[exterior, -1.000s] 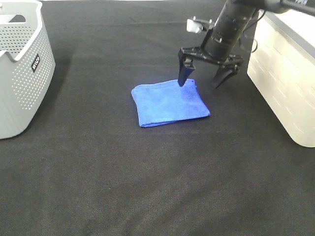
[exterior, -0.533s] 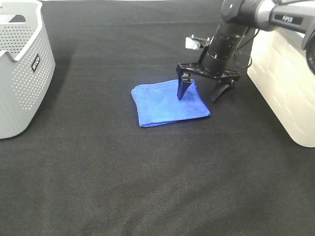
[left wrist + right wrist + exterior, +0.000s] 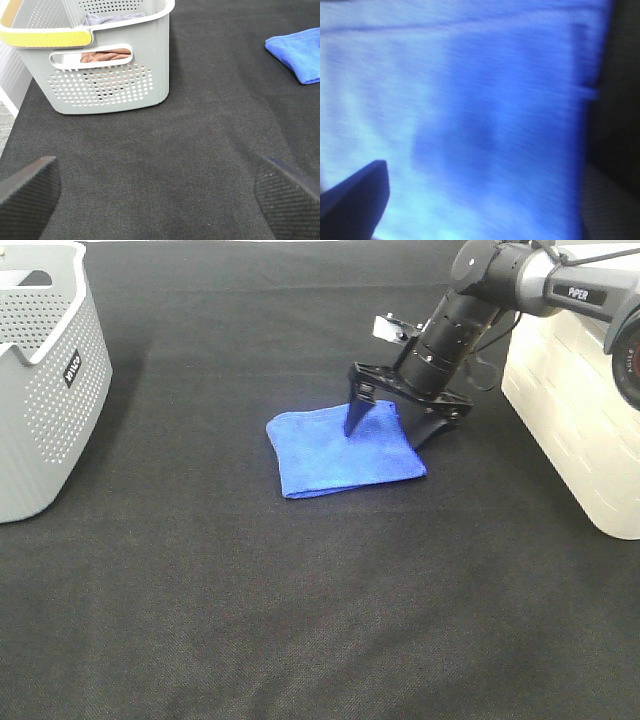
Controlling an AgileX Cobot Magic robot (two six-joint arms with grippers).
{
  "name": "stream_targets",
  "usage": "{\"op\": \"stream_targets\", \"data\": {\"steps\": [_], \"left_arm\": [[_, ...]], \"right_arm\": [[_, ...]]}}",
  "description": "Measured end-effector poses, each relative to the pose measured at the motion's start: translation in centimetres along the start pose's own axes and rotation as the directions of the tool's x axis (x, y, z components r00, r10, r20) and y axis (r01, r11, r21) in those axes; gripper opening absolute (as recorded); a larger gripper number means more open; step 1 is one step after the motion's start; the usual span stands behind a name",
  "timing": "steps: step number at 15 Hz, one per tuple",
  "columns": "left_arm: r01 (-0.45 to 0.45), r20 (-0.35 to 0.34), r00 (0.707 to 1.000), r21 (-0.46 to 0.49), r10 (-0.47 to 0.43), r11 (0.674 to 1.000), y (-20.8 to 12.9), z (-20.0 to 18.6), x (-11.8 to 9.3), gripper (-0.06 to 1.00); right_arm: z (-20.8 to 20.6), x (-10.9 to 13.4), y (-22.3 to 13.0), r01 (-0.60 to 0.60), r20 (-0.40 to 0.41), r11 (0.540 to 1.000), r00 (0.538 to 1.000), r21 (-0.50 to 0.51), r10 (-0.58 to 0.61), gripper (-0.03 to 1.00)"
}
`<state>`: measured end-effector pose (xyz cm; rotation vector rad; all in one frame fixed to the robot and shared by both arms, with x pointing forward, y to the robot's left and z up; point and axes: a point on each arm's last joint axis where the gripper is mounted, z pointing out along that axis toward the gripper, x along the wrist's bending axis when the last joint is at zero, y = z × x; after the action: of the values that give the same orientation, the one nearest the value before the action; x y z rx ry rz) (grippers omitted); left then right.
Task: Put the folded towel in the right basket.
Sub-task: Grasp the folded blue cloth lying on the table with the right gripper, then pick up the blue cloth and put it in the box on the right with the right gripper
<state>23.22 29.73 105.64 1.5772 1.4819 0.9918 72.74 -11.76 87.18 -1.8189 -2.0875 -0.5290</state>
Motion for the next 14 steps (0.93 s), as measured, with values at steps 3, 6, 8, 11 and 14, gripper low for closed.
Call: {"op": "stream_targets", "data": {"steps": [3, 6, 8, 11, 14], "left_arm": [[-0.001, -0.001, 1.0, 0.0, 0.001, 1.0, 0.0, 0.0, 0.0, 0.98], [-0.001, -0.002, 1.0, 0.0, 0.001, 1.0, 0.0, 0.0, 0.0, 0.98], [-0.001, -0.002, 1.0, 0.0, 0.001, 1.0, 0.0, 0.0, 0.0, 0.98], [-0.001, -0.002, 1.0, 0.0, 0.001, 1.0, 0.0, 0.0, 0.0, 0.98], [-0.002, -0.003, 1.0, 0.0, 0.002, 1.0, 0.0, 0.0, 0.0, 0.98]], "right_arm": [[2.5, 3.5, -0.4, 0.018, -0.089, 1.0, 0.996, -0.025, -0.02, 0.79], [3.6, 4.5, -0.6, 0.03, -0.098, 0.999, 0.995, -0.031, -0.033, 0.56], [4.0, 4.4, -0.8, 0.029, -0.1, 0.999, 0.995, -0.017, -0.03, 0.24], [3.0, 5.1, -0.2, 0.101, -0.09, 0.995, 0.991, 0.005, -0.1, 0.22], [-2.4, 9.0, 1.1, 0.143, -0.134, 0.981, 0.978, -0.128, -0.161, 0.22]]}}
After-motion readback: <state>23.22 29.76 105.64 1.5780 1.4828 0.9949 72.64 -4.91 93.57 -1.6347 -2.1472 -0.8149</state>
